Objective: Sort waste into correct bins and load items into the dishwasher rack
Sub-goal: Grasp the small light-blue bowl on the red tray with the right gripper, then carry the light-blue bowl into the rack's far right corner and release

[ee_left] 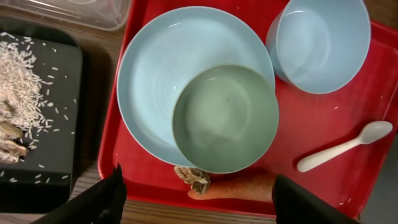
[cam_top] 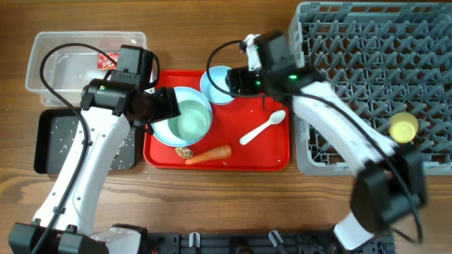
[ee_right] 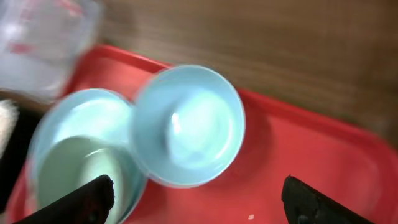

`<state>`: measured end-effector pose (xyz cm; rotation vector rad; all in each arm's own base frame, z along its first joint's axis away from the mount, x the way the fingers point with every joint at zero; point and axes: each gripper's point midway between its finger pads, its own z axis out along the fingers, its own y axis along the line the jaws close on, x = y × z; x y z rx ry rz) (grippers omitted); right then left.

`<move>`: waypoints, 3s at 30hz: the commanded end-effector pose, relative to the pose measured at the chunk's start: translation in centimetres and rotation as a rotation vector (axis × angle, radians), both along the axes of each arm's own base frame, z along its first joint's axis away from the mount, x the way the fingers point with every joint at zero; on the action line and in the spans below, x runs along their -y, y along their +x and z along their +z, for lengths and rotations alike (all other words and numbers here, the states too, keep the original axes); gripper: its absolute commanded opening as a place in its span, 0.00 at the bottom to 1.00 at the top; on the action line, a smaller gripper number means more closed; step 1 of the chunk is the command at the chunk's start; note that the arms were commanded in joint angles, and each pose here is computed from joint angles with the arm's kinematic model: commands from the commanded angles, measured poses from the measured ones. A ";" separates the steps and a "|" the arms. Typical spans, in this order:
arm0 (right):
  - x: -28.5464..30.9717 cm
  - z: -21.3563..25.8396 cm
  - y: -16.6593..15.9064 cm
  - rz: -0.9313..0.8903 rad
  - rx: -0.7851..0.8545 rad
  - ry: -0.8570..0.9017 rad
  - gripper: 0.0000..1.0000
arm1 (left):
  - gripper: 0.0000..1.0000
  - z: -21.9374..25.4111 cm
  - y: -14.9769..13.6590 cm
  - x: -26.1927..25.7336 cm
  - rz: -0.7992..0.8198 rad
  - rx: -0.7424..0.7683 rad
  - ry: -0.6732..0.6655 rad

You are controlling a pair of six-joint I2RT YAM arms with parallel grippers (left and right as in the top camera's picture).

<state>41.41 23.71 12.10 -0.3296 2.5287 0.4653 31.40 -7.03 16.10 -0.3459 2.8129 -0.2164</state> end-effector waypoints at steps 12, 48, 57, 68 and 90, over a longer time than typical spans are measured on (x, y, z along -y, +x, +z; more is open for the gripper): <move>2.6 -8.5 2.0 -0.296 -0.130 -0.090 0.24 | 0.77 0.0 0.2 -0.3 0.003 0.002 0.017; 54.0 15.7 -4.7 -1.251 0.204 -1.220 0.04 | 0.77 0.0 0.2 -0.3 0.002 0.002 0.014; 58.1 8.3 -5.1 -1.177 -0.071 -1.437 0.04 | 0.80 0.1 0.5 -0.1 0.024 0.010 -0.004; 56.5 4.7 -5.6 -1.223 -0.091 -1.410 0.09 | 0.80 0.1 0.6 0.0 0.024 0.017 -0.005; 44.9 9.7 2.4 -0.942 0.240 -1.161 0.74 | 0.83 0.1 0.6 0.0 0.024 0.017 -0.005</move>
